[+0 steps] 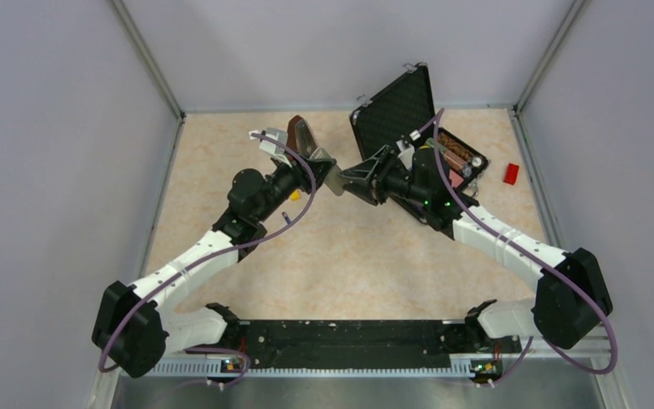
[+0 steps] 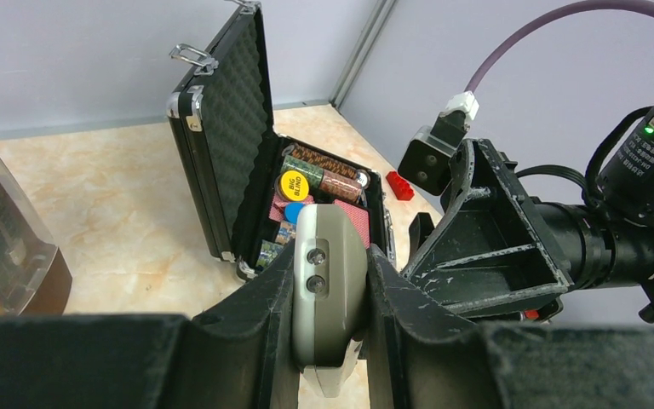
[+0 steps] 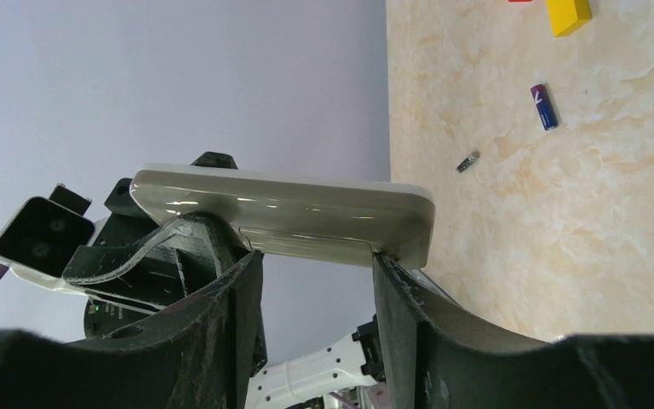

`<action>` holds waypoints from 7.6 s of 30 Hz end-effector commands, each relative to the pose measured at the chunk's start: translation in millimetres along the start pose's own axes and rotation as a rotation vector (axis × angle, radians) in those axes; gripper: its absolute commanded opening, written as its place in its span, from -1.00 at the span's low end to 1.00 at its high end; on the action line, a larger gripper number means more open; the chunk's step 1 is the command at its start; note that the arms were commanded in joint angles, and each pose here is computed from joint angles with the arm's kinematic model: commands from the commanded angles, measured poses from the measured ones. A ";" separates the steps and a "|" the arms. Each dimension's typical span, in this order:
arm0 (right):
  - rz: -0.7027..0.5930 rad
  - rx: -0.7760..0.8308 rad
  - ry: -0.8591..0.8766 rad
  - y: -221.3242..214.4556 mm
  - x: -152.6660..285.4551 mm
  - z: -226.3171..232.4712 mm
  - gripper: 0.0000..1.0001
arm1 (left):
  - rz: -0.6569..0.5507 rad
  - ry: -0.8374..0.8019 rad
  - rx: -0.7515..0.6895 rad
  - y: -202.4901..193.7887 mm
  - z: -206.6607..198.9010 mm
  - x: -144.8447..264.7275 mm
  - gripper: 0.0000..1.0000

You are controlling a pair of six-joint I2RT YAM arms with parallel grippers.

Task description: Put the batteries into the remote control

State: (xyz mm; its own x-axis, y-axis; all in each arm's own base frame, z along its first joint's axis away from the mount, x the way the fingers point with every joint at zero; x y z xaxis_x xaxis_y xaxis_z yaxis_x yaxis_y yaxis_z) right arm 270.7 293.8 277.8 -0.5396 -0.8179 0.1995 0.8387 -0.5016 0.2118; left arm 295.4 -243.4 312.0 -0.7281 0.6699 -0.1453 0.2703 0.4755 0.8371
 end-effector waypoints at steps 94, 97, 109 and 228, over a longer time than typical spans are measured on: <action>-0.009 0.201 0.146 -8.6 6.8 15.6 0.14 | -0.059 -0.037 0.009 15.1 -13.4 8.5 -1.00; 0.000 0.186 0.127 -9.7 6.2 12.7 0.14 | -0.078 -0.014 0.010 18.7 -10.4 8.0 -1.00; 0.002 0.166 0.143 -8.0 -0.7 12.3 0.07 | -0.064 -0.034 0.019 16.5 -13.5 6.9 -1.00; 0.022 0.128 0.161 -7.5 -21.6 -10.1 -0.27 | 0.000 -0.396 0.174 33.9 -81.5 12.4 -1.00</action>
State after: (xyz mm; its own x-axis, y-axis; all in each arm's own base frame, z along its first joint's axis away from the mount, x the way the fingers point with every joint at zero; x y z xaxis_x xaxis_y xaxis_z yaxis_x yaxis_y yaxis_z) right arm 265.0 304.8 249.5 -0.4688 -0.8757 0.1160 0.8594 -0.4218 0.2889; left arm 292.2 -239.2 302.6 -0.6917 0.7114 -0.1243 0.3308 0.4652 0.8211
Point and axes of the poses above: each gripper's point midway between its finger pads, its own x axis back along the fingers, its own z axis along the line the jaws close on, y = z × x, the point moved 3 cm from there along x, back along the fingers, and after that the axes turned 7 degrees about x, right-handed, at the moved point
